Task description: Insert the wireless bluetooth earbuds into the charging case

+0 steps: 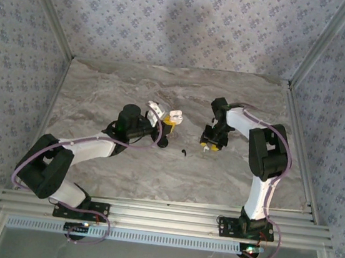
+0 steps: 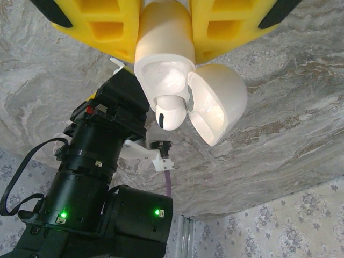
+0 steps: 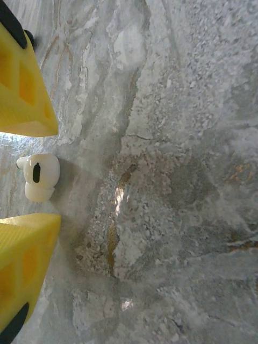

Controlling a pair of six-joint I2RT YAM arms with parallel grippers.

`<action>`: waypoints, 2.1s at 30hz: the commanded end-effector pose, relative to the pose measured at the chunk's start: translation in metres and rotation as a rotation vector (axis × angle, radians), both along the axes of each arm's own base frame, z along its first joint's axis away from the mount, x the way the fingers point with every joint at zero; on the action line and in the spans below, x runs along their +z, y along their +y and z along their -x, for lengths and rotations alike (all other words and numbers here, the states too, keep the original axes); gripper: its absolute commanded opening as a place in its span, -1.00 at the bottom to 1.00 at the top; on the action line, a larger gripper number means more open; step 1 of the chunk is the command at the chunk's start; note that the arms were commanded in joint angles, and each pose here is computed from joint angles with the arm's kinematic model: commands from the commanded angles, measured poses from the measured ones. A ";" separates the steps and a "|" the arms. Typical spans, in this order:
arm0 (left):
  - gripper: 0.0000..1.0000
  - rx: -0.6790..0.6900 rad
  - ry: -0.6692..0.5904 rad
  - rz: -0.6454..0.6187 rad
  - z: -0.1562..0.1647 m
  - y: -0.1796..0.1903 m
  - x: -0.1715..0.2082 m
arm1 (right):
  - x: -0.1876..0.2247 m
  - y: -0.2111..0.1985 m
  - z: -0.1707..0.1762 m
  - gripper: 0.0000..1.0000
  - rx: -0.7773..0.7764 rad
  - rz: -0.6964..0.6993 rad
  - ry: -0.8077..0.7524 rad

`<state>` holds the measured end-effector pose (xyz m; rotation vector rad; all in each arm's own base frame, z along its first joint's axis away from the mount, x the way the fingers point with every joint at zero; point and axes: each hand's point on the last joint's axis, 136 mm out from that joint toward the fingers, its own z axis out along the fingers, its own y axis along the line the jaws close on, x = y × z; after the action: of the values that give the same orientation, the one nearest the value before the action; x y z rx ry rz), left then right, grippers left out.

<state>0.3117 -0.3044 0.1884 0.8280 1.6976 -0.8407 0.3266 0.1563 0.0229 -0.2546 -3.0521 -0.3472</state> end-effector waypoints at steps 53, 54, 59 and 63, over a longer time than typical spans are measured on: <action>-0.82 -0.095 -0.038 0.001 0.012 -0.029 -0.024 | 0.044 0.005 -0.017 -0.50 0.047 -0.052 -0.384; -0.82 -0.097 -0.047 0.005 0.011 -0.033 -0.023 | 0.053 0.004 -0.020 -0.50 0.047 -0.059 -0.429; -0.82 -0.105 -0.088 0.009 0.010 -0.046 -0.017 | 0.099 0.001 -0.026 -0.50 0.059 -0.081 -0.629; -0.82 -0.095 -0.125 0.023 0.004 -0.057 -0.011 | 0.141 -0.001 -0.027 -0.50 0.077 -0.109 -0.800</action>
<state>0.2953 -0.3479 0.1440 0.9505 1.6809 -0.8788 0.3449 0.1559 0.1369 -0.0581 -3.6471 -0.7258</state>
